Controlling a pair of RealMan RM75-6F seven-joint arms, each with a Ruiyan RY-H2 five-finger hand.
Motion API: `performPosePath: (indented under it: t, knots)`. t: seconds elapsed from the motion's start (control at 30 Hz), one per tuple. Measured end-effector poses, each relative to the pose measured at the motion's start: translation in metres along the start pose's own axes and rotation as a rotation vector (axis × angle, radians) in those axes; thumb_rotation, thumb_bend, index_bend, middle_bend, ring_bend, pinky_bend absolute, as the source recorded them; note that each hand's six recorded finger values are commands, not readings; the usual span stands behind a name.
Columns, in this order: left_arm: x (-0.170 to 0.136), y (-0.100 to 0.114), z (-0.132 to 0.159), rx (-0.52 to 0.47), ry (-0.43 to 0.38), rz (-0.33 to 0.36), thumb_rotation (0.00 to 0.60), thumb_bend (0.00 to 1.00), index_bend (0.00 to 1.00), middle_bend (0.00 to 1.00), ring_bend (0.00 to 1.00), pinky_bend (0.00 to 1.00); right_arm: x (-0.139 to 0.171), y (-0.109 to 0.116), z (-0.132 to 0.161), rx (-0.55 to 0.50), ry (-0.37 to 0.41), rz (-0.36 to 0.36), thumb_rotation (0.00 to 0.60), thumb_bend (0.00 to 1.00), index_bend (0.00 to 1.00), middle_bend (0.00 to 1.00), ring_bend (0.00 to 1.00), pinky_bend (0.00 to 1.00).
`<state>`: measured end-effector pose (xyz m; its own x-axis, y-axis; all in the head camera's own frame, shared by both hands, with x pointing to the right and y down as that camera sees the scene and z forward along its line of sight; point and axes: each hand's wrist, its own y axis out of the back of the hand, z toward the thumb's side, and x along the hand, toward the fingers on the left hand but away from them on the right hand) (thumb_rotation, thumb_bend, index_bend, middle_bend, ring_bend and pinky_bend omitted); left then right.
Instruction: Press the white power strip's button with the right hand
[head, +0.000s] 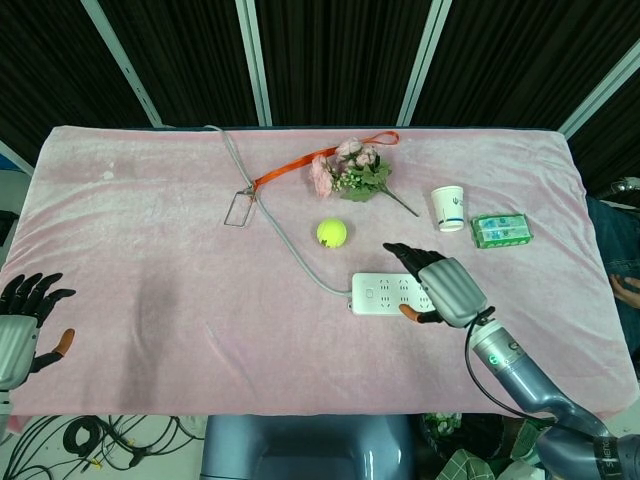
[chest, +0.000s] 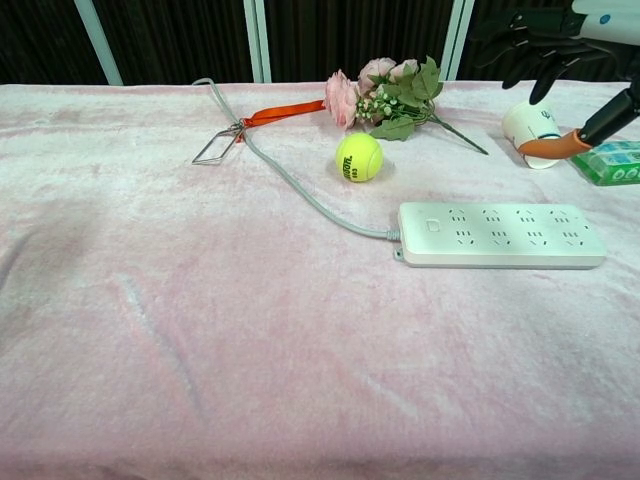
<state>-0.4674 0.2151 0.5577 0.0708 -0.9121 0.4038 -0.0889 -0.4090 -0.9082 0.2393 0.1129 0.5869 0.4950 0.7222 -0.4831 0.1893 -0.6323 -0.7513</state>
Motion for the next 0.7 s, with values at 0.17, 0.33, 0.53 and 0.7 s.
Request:
performPosePath:
  t: [0.17, 0.33, 0.53, 0.7]
  knots:
    - [0.0, 0.0, -0.002, 0.008, 0.006, 0.001, 0.6, 0.37, 0.25, 0.11, 0.04, 0.03, 0.004, -0.002, -0.001, -0.006, -0.005, 0.011, 0.6, 0.2, 0.01, 0.32, 0.39, 0.38]
    - [-0.001, 0.001, -0.003, 0.007, 0.013, 0.0, 0.6, 0.37, 0.25, 0.11, 0.04, 0.03, 0.006, -0.002, -0.003, 0.018, -0.012, 0.02, 0.6, 0.5, 0.04, 0.73, 0.78, 0.87]
    - [-0.002, 0.001, -0.004, 0.005, 0.017, -0.003, 0.6, 0.37, 0.25, 0.11, 0.04, 0.03, 0.012, -0.009, -0.012, 0.09, -0.059, 0.063, 0.6, 0.7, 0.13, 0.94, 0.97, 1.0]
    - [-0.001, 0.001, -0.004, -0.002, 0.021, -0.008, 0.6, 0.37, 0.25, 0.11, 0.04, 0.03, 0.017, -0.028, -0.019, 0.13, -0.11, 0.127, 0.6, 0.78, 0.14, 0.98, 1.0, 1.0]
